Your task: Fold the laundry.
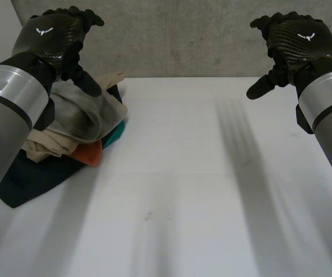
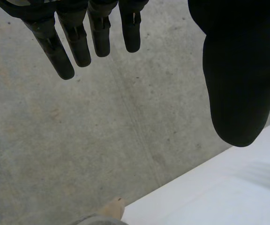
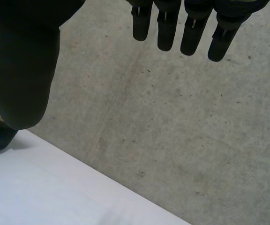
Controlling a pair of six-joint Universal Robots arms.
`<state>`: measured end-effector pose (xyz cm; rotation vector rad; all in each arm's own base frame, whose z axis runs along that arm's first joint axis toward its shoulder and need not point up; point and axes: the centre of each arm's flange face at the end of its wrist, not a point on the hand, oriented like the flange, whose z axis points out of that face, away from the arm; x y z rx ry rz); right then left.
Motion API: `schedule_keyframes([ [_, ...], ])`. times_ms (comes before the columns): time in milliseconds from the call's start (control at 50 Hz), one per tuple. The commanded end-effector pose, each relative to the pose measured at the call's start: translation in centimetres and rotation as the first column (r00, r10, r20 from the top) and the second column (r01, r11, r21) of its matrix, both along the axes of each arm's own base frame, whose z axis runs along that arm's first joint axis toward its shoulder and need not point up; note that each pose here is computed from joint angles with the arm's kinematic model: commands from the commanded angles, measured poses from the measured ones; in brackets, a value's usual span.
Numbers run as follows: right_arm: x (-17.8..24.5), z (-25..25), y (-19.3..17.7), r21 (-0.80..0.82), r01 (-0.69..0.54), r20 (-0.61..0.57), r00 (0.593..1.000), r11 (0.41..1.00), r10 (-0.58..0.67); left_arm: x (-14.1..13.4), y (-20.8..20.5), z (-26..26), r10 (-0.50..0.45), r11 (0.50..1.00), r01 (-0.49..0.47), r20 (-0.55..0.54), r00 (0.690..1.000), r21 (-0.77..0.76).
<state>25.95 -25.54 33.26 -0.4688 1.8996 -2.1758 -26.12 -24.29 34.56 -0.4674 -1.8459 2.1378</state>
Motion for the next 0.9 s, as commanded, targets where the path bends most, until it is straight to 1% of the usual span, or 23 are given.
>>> schedule_keyframes([
  [20,0.0,0.1,0.1,0.002,0.0,-0.003,1.0,1.0,0.0,0.5,-0.2,0.3,0.016,1.0,-0.016,0.004,1.0,-0.006],
  [220,0.0,0.0,0.1,0.003,-0.001,-0.006,1.0,1.0,0.001,0.9,-0.8,0.4,0.034,0.999,-0.034,0.003,0.999,-0.012],
  [320,0.0,0.0,0.1,-0.001,0.0,-0.017,1.0,1.0,0.0,1.3,-2.1,0.9,0.061,0.997,-0.061,-0.009,0.998,-0.044],
  [400,0.0,0.0,0.1,-0.002,-0.002,-0.022,1.0,1.0,0.002,1.6,-5.4,-0.8,0.096,0.994,-0.094,0.034,0.995,-0.054],
  [420,0.0,0.0,0.1,-0.001,-0.004,-0.023,1.0,1.0,0.004,2.0,-7.1,-1.5,0.122,0.99,-0.117,0.068,0.99,-0.072],
  [480,0.0,-0.1,0.2,0.0,-0.005,-0.023,1.0,1.0,0.005,2.6,-9.8,-3.0,0.163,0.984,-0.151,0.132,0.978,-0.098],
  [500,0.0,-0.2,0.1,0.003,-0.005,-0.025,1.0,1.0,0.005,3.0,-11.3,-3.9,0.186,0.979,-0.168,0.169,0.968,-0.114],
  [560,0.1,-0.4,0.2,0.009,-0.01,-0.03,1.0,1.0,0.01,3.3,-13.8,-5.5,0.209,0.974,-0.181,0.225,0.952,-0.139],
  [580,0.2,-0.5,0.3,0.011,-0.011,-0.03,0.999,1.0,0.011,3.4,-15.4,-7.0,0.209,0.974,-0.178,0.261,0.942,-0.14],
  [620,0.2,-0.6,0.3,0.015,-0.013,-0.032,0.999,1.0,0.013,3.5,-17.0,-8.5,0.206,0.975,-0.172,0.292,0.934,-0.137],
  [640,0.2,-0.8,0.4,0.019,-0.016,-0.034,0.999,1.0,0.016,3.8,-18.5,-10.1,0.195,0.979,-0.164,0.313,0.93,-0.123],
  [700,0.4,-1.0,0.4,0.024,-0.02,-0.038,0.999,1.0,0.021,4.3,-20.8,-13.1,0.175,0.984,-0.152,0.338,0.925,-0.093],
  [800,0.5,-1.4,0.4,0.035,-0.023,-0.045,0.999,0.999,0.024,4.9,-22.4,-16.4,0.147,0.989,-0.141,0.357,0.922,-0.043],
  [900,0.5,-1.8,0.3,0.039,-0.022,-0.067,0.997,0.999,0.025,4.3,-22.3,-16.6,0.137,0.991,-0.129,0.352,0.926,-0.047],
])
